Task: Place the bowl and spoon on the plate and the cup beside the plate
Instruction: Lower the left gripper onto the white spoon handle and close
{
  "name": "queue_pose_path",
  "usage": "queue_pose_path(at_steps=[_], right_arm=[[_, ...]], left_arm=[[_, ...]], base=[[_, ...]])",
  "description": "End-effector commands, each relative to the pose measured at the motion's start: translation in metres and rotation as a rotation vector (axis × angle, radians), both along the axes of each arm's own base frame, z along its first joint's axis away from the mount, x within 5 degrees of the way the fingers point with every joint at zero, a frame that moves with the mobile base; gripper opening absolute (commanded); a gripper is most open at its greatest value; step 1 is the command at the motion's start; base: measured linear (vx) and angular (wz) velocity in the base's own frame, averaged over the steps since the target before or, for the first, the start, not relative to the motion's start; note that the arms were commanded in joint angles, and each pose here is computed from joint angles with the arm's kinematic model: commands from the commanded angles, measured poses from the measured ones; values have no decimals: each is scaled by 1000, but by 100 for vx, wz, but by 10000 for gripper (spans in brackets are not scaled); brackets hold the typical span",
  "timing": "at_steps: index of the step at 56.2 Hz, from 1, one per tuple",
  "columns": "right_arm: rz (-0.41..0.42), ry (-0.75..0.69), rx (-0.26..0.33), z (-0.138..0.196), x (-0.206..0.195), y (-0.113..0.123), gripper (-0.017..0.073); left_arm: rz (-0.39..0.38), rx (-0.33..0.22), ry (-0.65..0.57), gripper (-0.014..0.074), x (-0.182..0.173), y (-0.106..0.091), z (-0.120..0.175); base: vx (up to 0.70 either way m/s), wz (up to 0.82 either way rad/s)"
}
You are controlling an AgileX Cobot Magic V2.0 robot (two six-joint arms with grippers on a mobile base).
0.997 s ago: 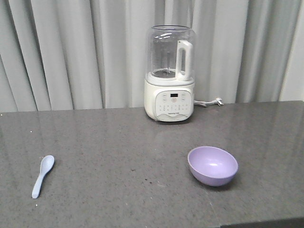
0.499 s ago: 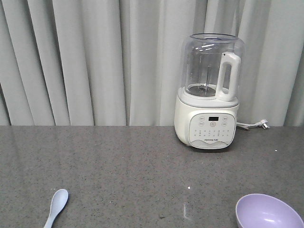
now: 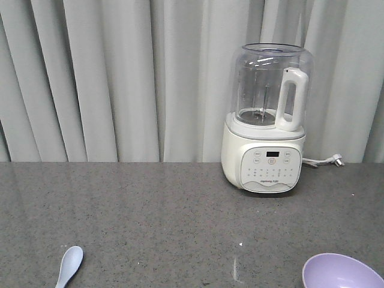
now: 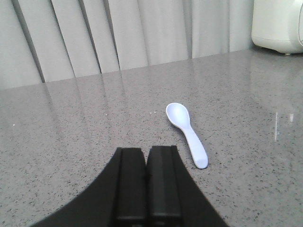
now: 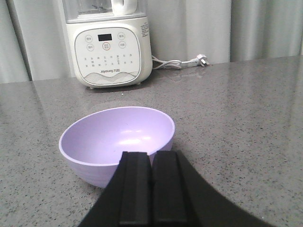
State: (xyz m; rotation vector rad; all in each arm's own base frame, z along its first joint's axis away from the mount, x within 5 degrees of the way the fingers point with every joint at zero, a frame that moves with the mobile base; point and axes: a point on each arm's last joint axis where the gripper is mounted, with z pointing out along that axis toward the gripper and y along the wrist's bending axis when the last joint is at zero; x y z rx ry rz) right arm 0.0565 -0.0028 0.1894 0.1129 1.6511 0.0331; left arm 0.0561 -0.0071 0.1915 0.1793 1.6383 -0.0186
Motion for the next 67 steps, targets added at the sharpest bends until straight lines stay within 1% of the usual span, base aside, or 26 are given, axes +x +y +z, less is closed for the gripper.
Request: queue_pose_path(at_steps=[1,5,7,9,12,18,20,23,24,29,31,32,33,34,36,39,43,45,47,50,54,57,62,67], right_arm=[[0,-87,-21,7,0,0,-8],[0,-87,-21,7,0,0,-8],[0,-87,-21,7,0,0,-8],[0,-89,-21,7,0,0,-8],[0,-94,-21,8,0,0,-8],[4,-180,-19,16,0,0,-8],[5,-213,-14,19,-1,1,-8],[7,-280,-17,25,-2,1,-8],[8,-307,-18,28,-2,1,-8],[10,-408,-23,51,-7,1,-8],[9,-441,-26,66,-11,1,-8],[8,-450,-29,72,-13,2,-8],[7,-468,-35,82,-16,2,-8],[5,-486,-50,92,-20,2,-8],[-1,-513,-76,111,-26,2,-8],[-14,-553,-129,148,-38,2,-8],[-35,-564,-188,194,-45,2,-8],[-45,-561,-218,216,-44,2,-8],[-51,-553,-235,231,-41,1,-8],[-56,-529,-253,256,-29,0,-8],[-52,-499,-253,272,-9,-1,-8],[-45,-452,-248,276,12,-1,-8],[-36,-364,-244,268,38,-3,-8],[-30,-299,-242,261,56,-4,-6]], left_arm=[[6,-16,-121,-3,-2,1,17],[6,-16,-121,-3,-2,1,17],[7,3,-134,-3,-2,1,18],[9,14,-168,-3,-2,1,21],[11,7,-211,-3,-3,1,25],[13,1,-260,-3,-4,1,29],[16,-3,-301,-3,-4,2,34],[17,-47,-361,-3,-6,2,41],[16,-76,-387,-3,-7,2,44],[3,-280,-521,-3,-13,6,60],[-9,-375,-557,-3,-16,7,71],[-15,-404,-565,-3,-18,7,75],[-22,-421,-578,-3,-20,8,82],[-26,-423,-588,-3,-22,8,90],[-31,-412,-607,-3,-26,8,103],[-32,-372,-631,-3,-32,8,132],[-20,-291,-640,-3,-34,7,173],[-11,-248,-637,-3,-30,6,193],[-3,-210,-623,-3,-23,5,209],[2,-168,-562,-3,-2,2,233],[1,-155,-474,-3,29,-2,248],[2,-153,-407,-3,55,-5,252],[3,-167,-298,-3,89,-9,245],[7,-162,-239,-1,108,-11,236]], base=[[0,0],[0,0],[0,0],[0,0],[0,0],[0,0],[0,0],[0,0],[0,0],[0,0],[0,0],[0,0],[0,0],[0,0],[0,0],[0,0],[0,0],[0,0],[0,0],[0,0],[0,0],[0,0],[0,0],[0,0]])
